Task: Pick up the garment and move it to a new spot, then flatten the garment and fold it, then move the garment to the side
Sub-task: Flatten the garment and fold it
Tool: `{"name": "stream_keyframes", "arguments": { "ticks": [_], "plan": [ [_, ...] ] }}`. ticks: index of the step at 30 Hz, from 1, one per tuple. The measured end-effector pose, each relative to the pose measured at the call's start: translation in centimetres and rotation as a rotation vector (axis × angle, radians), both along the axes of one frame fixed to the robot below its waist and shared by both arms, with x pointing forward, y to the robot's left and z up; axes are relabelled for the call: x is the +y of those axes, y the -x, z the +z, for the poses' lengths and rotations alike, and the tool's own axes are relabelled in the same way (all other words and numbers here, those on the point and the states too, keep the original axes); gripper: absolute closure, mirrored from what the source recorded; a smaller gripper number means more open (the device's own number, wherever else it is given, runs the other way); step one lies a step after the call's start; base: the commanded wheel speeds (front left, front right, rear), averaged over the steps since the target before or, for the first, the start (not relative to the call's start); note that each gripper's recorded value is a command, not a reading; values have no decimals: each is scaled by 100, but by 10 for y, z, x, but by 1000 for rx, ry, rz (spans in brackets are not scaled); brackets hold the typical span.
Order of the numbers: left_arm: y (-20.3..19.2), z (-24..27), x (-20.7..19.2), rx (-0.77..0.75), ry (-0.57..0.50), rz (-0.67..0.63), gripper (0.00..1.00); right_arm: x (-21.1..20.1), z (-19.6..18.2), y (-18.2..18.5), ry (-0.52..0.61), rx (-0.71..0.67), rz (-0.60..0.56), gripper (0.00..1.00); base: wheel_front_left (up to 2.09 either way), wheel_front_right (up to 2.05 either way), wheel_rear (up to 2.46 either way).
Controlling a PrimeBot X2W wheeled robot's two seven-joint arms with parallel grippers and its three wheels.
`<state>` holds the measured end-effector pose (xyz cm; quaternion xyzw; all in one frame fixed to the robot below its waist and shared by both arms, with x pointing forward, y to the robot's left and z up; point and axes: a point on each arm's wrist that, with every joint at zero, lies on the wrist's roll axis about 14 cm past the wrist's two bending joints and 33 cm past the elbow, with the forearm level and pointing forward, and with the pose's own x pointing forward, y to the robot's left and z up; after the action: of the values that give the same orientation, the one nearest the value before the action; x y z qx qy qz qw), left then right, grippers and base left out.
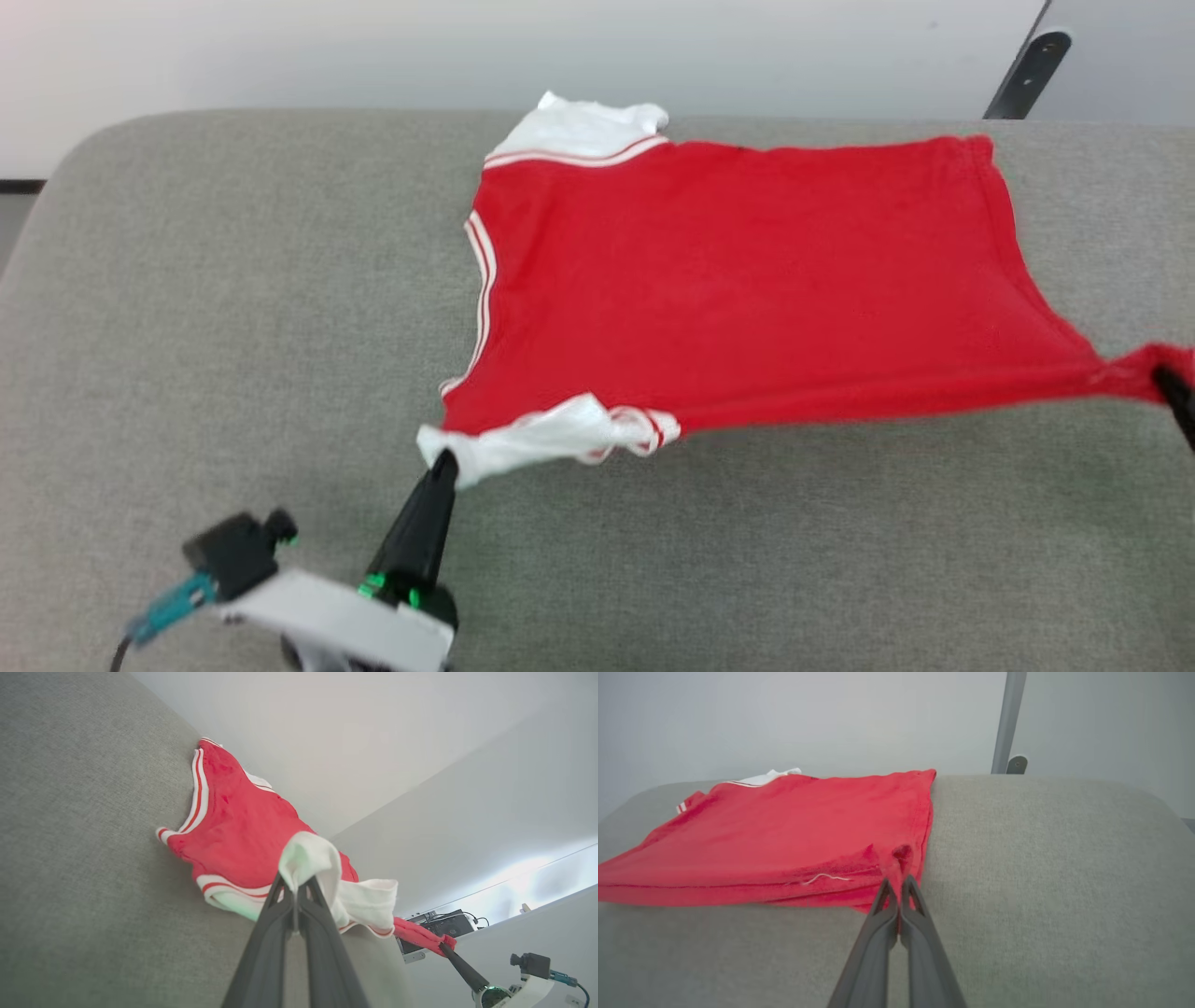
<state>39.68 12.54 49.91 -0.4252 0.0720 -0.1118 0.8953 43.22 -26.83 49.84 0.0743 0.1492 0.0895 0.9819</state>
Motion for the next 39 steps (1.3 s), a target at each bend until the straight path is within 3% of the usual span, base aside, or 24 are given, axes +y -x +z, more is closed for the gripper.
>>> {"name": "stream_keyframes", "arguments": {
  "ticks": [9, 14, 19, 30, 39],
  "plan": [
    [45, 5, -3, 53, -23, -30, 100, -4, 0, 51, 22, 51, -35, 100, 0, 0, 0],
    [42, 13, -6, 26, -34, -37, 100, -1, 0, 58, 18, 82, -54, 100, 0, 0, 0],
    [15, 6, -7, 10, -139, -42, 100, -2, -11, 49, 15, 132, -65, 100, 0, 0, 0],
    [-65, -26, -12, -17, -283, -4, 100, 1, -48, -9, 33, 217, -59, 100, 0, 0, 0],
    [-82, -85, -11, 83, -396, -11, 100, -1, -107, -16, 34, 349, -73, 100, 0, 0, 0]
  ]
}}
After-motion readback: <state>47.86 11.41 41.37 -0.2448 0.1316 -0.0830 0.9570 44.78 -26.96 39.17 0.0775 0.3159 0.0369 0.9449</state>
